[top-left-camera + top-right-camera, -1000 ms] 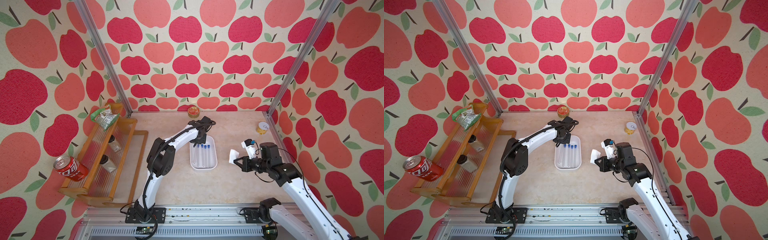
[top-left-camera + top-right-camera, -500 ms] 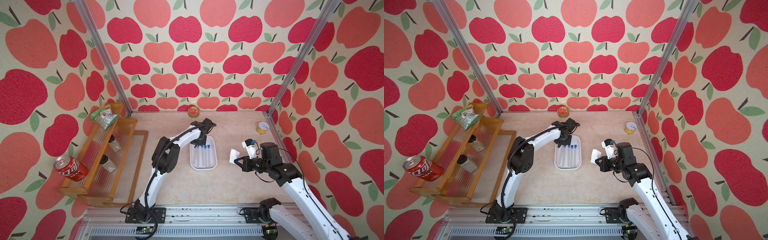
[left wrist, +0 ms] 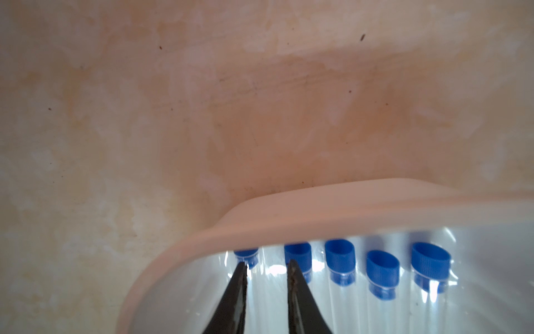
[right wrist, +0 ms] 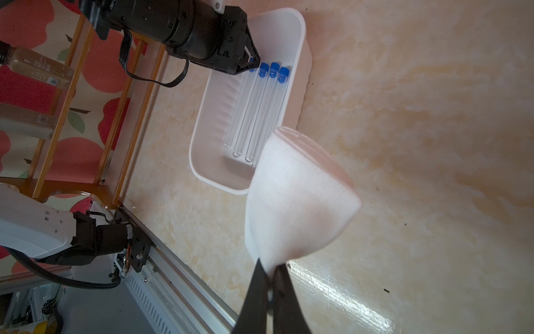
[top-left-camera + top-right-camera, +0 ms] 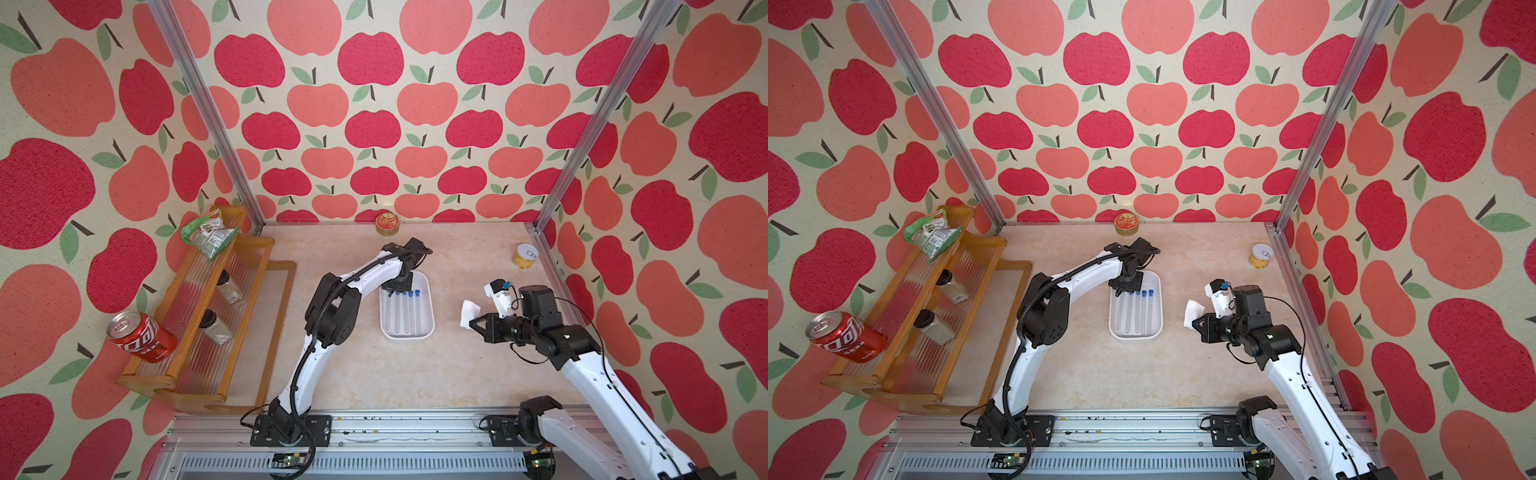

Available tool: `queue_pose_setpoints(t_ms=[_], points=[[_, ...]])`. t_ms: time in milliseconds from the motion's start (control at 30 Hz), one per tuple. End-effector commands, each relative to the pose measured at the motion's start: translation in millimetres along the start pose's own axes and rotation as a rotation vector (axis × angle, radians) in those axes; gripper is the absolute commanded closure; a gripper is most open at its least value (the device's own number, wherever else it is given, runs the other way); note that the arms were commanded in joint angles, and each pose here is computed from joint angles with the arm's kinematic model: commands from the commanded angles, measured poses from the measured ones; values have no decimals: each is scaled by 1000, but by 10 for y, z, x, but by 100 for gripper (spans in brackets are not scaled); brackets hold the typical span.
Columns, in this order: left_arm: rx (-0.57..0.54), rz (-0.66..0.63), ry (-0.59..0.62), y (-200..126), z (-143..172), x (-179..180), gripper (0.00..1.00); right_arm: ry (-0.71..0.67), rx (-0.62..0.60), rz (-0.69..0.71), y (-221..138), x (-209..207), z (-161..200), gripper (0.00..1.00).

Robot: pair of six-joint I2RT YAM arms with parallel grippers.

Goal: Wipe the exteriors of test tubes
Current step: Place the test tube in the storage box.

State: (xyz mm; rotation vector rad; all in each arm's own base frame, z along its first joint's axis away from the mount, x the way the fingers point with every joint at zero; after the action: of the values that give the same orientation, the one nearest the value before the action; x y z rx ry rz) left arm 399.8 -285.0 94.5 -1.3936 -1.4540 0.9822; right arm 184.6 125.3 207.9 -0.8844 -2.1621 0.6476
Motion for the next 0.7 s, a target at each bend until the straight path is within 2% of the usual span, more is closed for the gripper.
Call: queue_pose_setpoints(t_ms=[0, 167, 300, 400, 500, 600, 667], points=[[-2, -26, 4, -41, 23, 46, 76, 5, 22, 31, 42, -75, 47, 100], [-33, 8, -15, -221, -22, 44, 76, 68, 50, 96, 169, -305, 75, 100], [-68, 132, -61, -536, -43, -16, 74, 164, 53, 110, 422, -641, 97, 100], [-115, 220, -91, -819, 11, -7, 66, 162, 82, 147, 606, -826, 70, 100], [-147, 252, -113, -1050, 84, 113, 58, 164, 121, 165, 777, -968, 48, 100], [-194, 288, -127, -1312, 169, 293, 47, 173, 150, 161, 902, -1046, 27, 91], [-214, 304, -139, -1467, 249, 440, 35, 181, 171, 173, 952, -1092, 30, 83]])
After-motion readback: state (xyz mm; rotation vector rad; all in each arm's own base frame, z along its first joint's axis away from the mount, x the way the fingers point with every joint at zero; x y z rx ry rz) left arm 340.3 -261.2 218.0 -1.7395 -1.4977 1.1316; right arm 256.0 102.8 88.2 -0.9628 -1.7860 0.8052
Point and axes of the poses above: each gripper's point midway between its finger pads, its own y axis out along the fingers, its own x axis along the line the jaws close on, z = x × y, the point moved 5 cm from there along -y, back along the fingers, and after that the axes turned 9 degrees about -y, right-handed, at the moved point
